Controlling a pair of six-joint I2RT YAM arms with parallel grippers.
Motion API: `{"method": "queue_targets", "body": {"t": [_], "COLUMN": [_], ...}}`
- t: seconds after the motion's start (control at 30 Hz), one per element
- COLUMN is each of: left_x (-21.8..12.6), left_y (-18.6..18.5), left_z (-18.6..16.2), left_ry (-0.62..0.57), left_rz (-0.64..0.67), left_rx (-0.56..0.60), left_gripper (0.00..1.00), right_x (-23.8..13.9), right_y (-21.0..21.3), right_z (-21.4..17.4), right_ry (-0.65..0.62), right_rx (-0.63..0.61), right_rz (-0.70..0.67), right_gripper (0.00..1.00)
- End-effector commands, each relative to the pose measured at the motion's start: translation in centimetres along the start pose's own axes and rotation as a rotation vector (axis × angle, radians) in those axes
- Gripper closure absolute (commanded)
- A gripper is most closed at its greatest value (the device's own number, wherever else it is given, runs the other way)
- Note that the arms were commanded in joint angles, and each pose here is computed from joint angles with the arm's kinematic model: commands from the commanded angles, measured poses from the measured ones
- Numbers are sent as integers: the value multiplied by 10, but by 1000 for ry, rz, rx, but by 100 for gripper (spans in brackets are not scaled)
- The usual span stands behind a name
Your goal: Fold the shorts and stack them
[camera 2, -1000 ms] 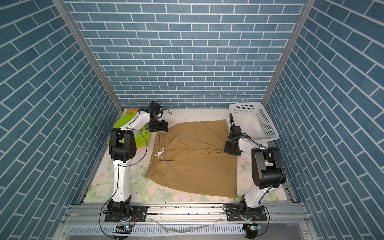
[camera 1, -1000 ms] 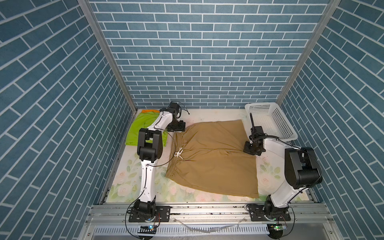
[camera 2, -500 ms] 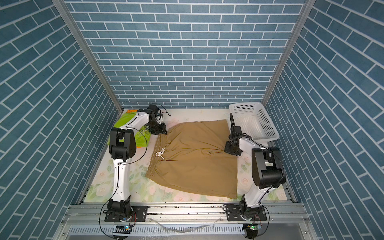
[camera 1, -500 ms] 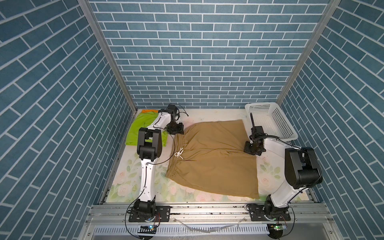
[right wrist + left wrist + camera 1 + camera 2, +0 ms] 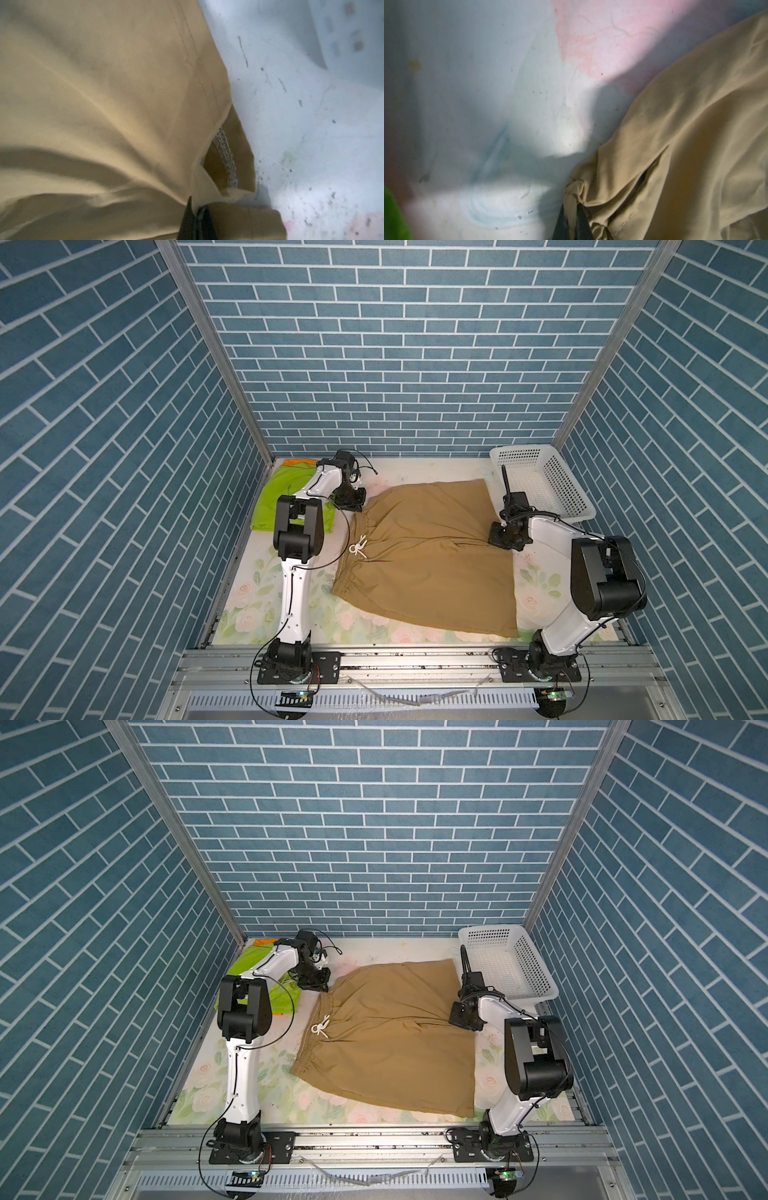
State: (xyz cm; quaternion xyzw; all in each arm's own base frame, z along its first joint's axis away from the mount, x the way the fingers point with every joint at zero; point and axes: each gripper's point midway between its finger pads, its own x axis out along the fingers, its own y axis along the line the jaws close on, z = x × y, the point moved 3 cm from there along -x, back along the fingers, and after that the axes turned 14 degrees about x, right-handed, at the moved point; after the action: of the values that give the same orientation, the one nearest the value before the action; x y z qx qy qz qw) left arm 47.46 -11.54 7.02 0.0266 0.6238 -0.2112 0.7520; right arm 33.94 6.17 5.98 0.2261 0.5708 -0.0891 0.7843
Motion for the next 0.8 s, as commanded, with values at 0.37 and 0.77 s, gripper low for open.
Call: {"method": "queue_targets", "body": {"t": [0.37, 0.77], "left_x": [-98, -96], "left_y": [-42, -49], "left_z": [2, -7], "left_ry": [-302, -310], "left_rz": [68, 77], "left_rx": [93, 108], "left_gripper": [100, 100], "right_x": [-57, -2], "right_y": [47, 118], "right_z": [51, 140], "right_ry": [-84, -83], "right_rx": [-7, -35], "right_rz": [110, 162], "right_gripper": [38, 10]}}
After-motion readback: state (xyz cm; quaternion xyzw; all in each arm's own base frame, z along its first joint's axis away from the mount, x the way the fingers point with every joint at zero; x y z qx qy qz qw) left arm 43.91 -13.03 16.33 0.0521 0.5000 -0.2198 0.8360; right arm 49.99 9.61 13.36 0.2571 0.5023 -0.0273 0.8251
